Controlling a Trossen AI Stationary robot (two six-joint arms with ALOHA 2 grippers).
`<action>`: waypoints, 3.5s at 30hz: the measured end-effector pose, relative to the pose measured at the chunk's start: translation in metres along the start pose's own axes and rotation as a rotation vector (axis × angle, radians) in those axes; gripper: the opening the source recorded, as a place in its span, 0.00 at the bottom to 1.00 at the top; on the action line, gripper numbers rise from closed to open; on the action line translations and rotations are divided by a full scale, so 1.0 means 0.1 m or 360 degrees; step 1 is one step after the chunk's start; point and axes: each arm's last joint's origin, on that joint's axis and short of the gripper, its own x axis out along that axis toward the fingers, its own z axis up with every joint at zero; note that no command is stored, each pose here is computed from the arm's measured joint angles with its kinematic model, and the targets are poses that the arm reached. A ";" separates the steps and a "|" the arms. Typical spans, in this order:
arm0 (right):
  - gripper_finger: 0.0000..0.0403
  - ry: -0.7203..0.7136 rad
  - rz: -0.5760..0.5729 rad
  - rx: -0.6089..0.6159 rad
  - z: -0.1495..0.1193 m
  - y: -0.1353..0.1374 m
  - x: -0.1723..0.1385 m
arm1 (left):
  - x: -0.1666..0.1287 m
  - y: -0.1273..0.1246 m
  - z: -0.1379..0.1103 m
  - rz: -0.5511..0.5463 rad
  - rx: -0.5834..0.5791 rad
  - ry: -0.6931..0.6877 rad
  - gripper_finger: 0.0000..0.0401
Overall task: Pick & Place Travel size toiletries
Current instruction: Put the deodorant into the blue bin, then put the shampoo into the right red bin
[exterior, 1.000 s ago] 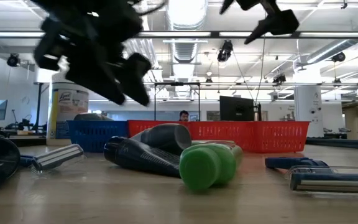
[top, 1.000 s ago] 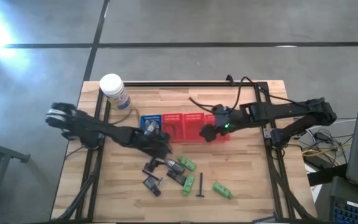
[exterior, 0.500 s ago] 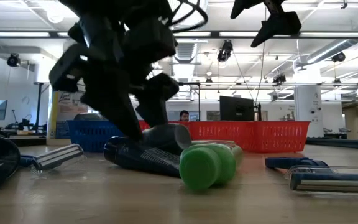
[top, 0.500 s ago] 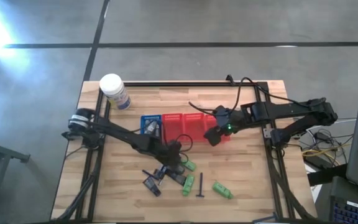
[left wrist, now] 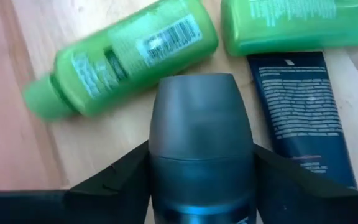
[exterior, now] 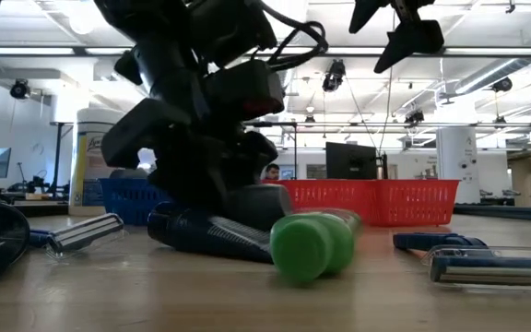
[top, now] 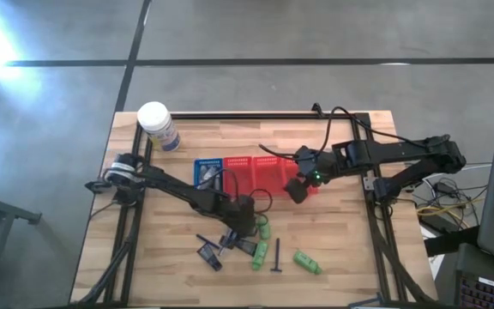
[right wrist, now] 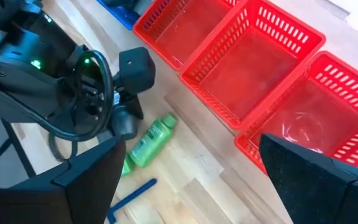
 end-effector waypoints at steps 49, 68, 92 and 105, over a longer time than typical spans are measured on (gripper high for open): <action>0.90 -0.0493 -0.0252 0.0165 0.03 -0.17 -0.34 | -1.31 0.70 -0.83 0.1177 -0.2585 -0.0253 0.55; 0.90 -0.0487 -0.0267 0.0129 0.03 -0.18 -0.34 | -1.56 0.63 -0.60 0.1029 -0.2443 -0.0123 0.71; 0.90 -0.0052 -0.0110 0.0084 -0.07 -0.09 -0.07 | -1.22 -1.04 -0.71 -0.0184 0.0051 0.0363 0.71; 0.90 0.1013 -0.0074 -0.0360 -1.32 0.38 0.79 | -1.22 -1.03 -0.84 -0.0046 -0.0203 0.0402 0.69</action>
